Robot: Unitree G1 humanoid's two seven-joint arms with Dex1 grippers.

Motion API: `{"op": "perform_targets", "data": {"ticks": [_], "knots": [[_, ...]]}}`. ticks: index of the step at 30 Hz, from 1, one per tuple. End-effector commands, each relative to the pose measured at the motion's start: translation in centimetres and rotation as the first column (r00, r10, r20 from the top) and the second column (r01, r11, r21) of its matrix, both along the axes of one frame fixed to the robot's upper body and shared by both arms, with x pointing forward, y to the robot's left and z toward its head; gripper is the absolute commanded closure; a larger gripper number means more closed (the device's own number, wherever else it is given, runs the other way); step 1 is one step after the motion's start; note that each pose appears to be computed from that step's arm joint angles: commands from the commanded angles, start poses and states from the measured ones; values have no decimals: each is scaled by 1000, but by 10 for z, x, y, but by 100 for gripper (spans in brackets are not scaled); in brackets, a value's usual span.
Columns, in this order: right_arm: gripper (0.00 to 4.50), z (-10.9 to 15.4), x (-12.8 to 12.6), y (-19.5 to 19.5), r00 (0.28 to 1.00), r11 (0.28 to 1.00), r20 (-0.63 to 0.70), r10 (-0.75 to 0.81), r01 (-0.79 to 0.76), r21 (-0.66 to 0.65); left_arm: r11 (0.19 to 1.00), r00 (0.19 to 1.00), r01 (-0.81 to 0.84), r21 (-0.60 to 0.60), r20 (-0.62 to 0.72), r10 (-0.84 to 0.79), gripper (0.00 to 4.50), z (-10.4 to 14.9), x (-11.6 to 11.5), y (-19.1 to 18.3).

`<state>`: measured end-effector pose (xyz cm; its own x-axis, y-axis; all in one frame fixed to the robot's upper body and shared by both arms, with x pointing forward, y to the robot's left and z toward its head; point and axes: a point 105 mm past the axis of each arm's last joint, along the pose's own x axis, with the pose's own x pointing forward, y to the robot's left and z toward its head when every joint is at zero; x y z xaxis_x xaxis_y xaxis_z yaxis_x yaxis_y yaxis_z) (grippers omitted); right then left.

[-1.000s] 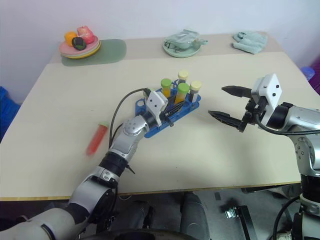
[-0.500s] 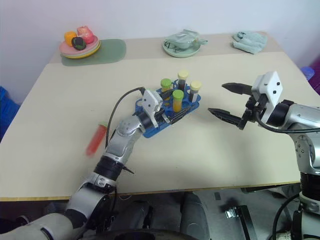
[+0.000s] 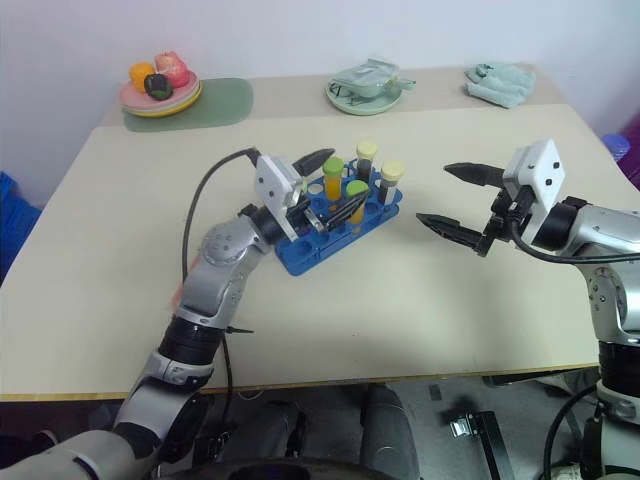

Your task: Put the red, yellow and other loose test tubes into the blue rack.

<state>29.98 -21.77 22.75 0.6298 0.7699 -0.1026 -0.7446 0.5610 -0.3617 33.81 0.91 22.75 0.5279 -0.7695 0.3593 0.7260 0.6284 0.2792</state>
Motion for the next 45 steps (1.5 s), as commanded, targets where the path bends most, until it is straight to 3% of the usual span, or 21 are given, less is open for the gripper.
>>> {"op": "perform_targets", "data": {"ticks": [1,5,11,15,17,21,23,25,30,33,37,45], "knots": [[0,11,0,1,999,1000,50,11,-11,-8,999,995,-15,-35,95,18,1,40,-7,10],[0,11,0,-1,999,1000,49,11,-11,-8,995,992,-81,-65,96,87,1,62,-3,34],[0,7,3,-1,999,1000,49,18,-18,-3,964,963,-242,-106,96,253,1,97,9,100],[0,8,6,1,998,1000,57,25,-25,3,950,962,-274,-152,-55,269,1,109,13,131],[0,7,7,1,998,1000,57,29,-29,-1,953,935,-302,-29,-207,290,1,92,16,148],[0,7,7,0,998,999,55,37,-37,-9,919,853,-320,230,-351,385,1,62,4,178],[0,7,7,0,998,999,54,41,-40,-11,921,825,-272,278,-426,372,1,57,-7,186],[0,7,7,1,998,999,50,48,-47,-14,871,768,-294,393,-446,460,1,49,-16,200],[0,6,9,4,997,998,43,63,-62,-16,822,580,-200,533,-612,538,1,29,-41,216],[0,6,9,7,997,997,41,72,-72,-17,746,482,-142,651,-613,626,1,17,-53,229],[0,7,8,8,996,996,37,82,-81,-29,749,357,-54,660,-688,632,1,5,-63,242],[0,8,6,12,995,995,29,94,-93,-27,760,184,18,650,-749,636,1,-24,-52,248]]}}
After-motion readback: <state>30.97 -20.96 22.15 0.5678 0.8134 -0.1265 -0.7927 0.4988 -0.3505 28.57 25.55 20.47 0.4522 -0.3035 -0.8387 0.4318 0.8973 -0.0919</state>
